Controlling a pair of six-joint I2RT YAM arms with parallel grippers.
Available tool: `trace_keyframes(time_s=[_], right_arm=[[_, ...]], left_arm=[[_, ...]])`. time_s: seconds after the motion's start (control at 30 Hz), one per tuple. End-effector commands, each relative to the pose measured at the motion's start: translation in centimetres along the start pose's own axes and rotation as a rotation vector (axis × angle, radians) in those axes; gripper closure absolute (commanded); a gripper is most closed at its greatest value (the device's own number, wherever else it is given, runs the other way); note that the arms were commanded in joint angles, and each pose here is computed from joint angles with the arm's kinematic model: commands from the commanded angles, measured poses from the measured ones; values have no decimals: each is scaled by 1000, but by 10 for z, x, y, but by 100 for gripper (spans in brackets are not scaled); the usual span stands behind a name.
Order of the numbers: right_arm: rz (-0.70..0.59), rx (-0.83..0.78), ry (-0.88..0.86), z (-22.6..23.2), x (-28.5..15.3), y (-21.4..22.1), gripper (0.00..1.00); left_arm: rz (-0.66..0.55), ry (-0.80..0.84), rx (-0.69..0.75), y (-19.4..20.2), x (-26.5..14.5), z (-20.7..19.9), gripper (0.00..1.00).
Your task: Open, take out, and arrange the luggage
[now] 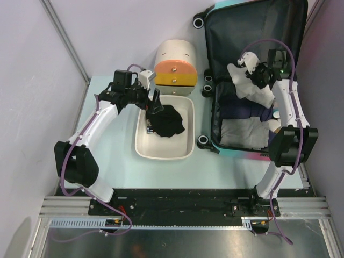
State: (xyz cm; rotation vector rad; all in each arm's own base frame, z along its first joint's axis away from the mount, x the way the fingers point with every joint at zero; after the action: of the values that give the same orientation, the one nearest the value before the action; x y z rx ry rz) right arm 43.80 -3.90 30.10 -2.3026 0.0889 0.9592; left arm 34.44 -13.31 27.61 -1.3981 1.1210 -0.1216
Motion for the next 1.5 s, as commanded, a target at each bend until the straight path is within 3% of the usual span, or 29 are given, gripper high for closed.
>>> trace_keyframes(time_s=[0.0,0.33,0.47,0.7,0.93,1.27,1.3,1.33,1.4,1.43,1.47], right_arm=[[-174,58,70,-14,-36,-46,100],[-467,26,162,29,-63,-171,100],[-631,-29,151,70,-72,-233,100],[-773,-170,110,146,-68,-290,100],[-751,-277,157,239,-15,-282,100],[-507,-312,-173,347,0,-224,100],[-489,-320,-205,353,2,-219,98],[-458,-326,-241,358,3,-213,85],[-449,-340,-333,370,4,-207,71],[-418,-342,-363,375,5,-201,50],[-428,-345,-423,380,3,-200,39]], left_arm=[[-64,5,8,-16,-12,5,1],[-79,-39,-211,-8,-25,43,3],[-79,-65,-290,3,-34,55,3],[-91,-124,-358,18,-53,71,3],[-91,-149,-402,33,-64,80,3],[-87,-155,-402,45,-71,84,3],[-84,-152,-407,46,-70,85,3],[-80,-148,-412,48,-69,86,3],[-75,-130,-415,49,-66,86,3],[-74,-126,-417,49,-65,86,3],[-63,-136,-428,53,-64,89,3]])
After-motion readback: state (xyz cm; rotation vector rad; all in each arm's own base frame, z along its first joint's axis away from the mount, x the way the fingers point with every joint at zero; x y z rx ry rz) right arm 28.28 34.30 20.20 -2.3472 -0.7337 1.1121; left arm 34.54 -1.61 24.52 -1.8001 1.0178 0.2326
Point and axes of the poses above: each gripper's point midway between its finger pads, its own x axis out along the fingers, its own z axis along the line the jaws close on, y = z × x, the point moved 9 cm from there along -x, back along the fingers, and after that the axes turned 2 degrees about -x, right-handed, at the moved point
